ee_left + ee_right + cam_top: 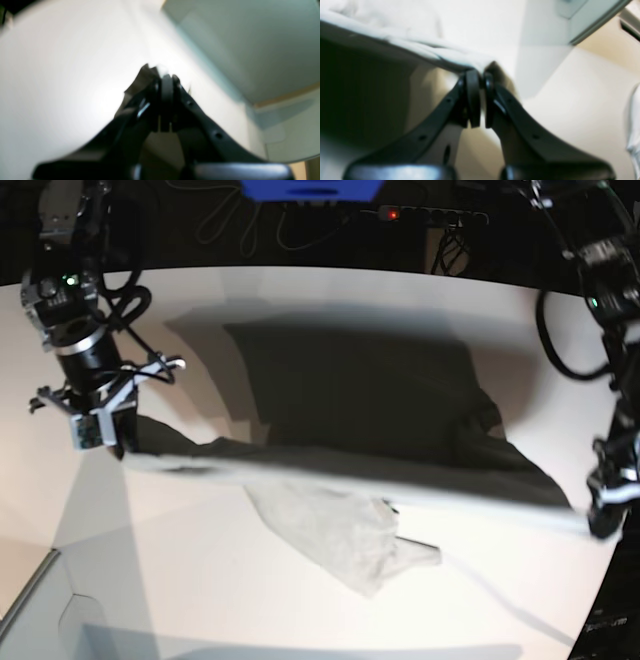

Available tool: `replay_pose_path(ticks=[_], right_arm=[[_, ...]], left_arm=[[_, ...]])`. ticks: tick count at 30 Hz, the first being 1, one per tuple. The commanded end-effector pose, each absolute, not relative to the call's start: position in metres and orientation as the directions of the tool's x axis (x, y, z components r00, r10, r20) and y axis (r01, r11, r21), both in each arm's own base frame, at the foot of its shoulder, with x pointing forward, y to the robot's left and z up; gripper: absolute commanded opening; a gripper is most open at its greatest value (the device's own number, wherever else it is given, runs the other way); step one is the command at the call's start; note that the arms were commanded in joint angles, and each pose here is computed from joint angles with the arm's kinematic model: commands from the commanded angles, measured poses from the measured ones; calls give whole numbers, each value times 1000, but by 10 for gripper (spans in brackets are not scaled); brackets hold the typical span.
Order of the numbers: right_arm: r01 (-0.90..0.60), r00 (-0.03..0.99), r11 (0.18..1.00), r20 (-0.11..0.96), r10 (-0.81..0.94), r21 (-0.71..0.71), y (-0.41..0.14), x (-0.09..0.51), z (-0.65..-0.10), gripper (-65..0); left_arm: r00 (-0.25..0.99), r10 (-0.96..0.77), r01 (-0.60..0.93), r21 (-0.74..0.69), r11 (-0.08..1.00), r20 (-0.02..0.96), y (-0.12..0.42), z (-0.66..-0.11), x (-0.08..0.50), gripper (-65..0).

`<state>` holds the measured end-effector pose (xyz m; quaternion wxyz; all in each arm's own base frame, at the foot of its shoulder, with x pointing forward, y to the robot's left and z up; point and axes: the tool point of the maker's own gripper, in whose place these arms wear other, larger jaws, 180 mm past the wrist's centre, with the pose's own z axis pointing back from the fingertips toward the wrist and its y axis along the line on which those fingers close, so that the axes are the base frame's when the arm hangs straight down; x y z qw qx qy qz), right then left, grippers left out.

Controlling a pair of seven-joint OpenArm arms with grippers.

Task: Layout the t-shirt on the table in an organized manner, then fold the t-shirt properly
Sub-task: 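Lift the t-shirt with both grippers and shake it out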

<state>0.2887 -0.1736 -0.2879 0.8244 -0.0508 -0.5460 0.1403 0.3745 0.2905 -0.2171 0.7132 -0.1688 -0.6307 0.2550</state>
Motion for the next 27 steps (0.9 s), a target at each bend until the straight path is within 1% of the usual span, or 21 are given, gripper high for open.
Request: replay_pose_path(ticks=[1,4,9,12,16,20,25,27], right_arm=[[-199,291,945,905,310,-260,-168,297,-269,-650],[-221,204,936,926,318,-273,-159,316,-246,-650],[-183,39,936,949,314,-302,-154,357,-188,-650],[-143,-78,937,948,310,-318,-156,386,-141,-650],[-79,-223,941,926,306,-330,-162,415,-74,-650],[-29,-300,947,906,297,-320,-170,443,-13,-650],[29,-376,947,874,308,-321,-188,463,50,-650],[53,-405,946,859,314,-321,-197,468,77,-650]], left_arm=[[2,543,-90,-540,837,840,290,-182,389,-650],[16,514,-12,-514,858,858,271,-161,419,-650],[18,501,102,-500,860,865,237,-122,469,-650],[18,496,156,-492,856,868,218,-91,504,-650],[-16,470,231,-454,861,883,195,-30,540,-650],[-83,470,284,-431,857,879,184,40,560,-650],[-201,469,340,-388,857,860,183,126,554,-650],[-231,472,346,-381,857,851,187,147,551,-650]])
